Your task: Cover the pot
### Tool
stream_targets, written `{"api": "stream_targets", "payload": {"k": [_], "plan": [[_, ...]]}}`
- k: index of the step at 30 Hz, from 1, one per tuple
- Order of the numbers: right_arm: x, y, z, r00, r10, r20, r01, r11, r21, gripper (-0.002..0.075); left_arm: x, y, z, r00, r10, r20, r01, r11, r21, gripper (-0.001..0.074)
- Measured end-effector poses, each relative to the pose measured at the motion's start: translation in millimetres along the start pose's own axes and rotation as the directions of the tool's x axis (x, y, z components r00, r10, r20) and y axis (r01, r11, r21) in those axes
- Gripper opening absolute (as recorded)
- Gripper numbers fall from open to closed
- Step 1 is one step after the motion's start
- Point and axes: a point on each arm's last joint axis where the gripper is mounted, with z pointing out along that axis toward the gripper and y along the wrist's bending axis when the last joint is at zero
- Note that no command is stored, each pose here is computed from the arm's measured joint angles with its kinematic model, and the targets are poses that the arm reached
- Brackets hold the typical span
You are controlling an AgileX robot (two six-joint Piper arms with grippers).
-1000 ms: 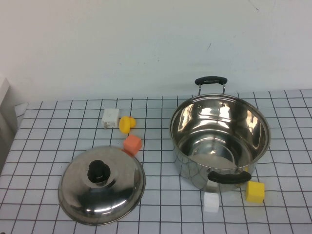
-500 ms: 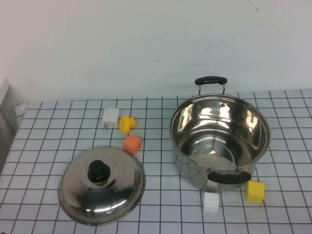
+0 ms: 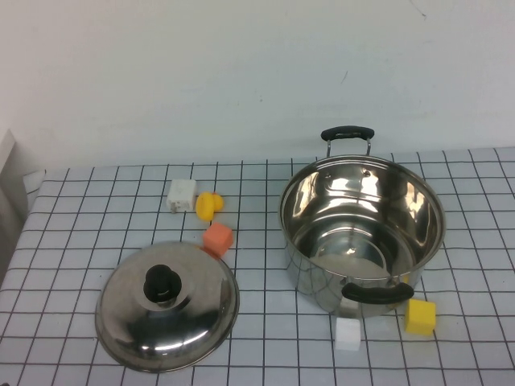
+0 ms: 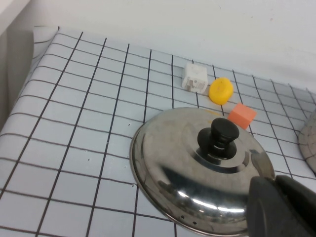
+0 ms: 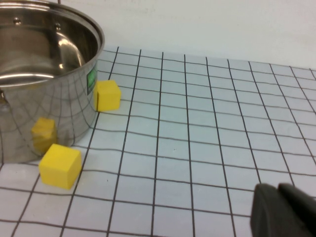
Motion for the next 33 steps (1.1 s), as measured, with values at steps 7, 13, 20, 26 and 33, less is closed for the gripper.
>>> {"api": "stream_targets", "payload": {"k": [7,13,20,26,33], "plan": [[0.0,0.0,0.0,1.0,0.0,0.0,0.0,1.0,0.0,0.0009,0.0,-0.1,0.0,1.0,-0.002,0.0,0.002,1.0,0.001,-0.0001],[0.0,0.0,0.0,1.0,0.0,0.0,0.0,1.0,0.0,0.0009,0.0,0.1,0.0,1.0,0.002,0.001,-0.002,1.0,-0.001,-0.0001],[0.0,0.0,0.0,1.0,0.0,0.0,0.0,1.0,0.0,0.0009,-7.6,-1.6,-0.2,0.996,0.024,0.089,-0.026,1.0,0.018,-0.0002],[0.0,0.0,0.0,1.0,0.0,0.0,0.0,1.0,0.0,0.0009,-25.9,-6.3,-3.9,0.956,0.025,0.292,-0.045,0.997,0.06,-0.0001],[0.0,0.0,0.0,1.0,0.0,0.0,0.0,1.0,0.0,0.0009,-45.5,-11.4,-13.1,0.861,0.005,0.509,-0.069,0.992,0.106,-0.0001]]}}
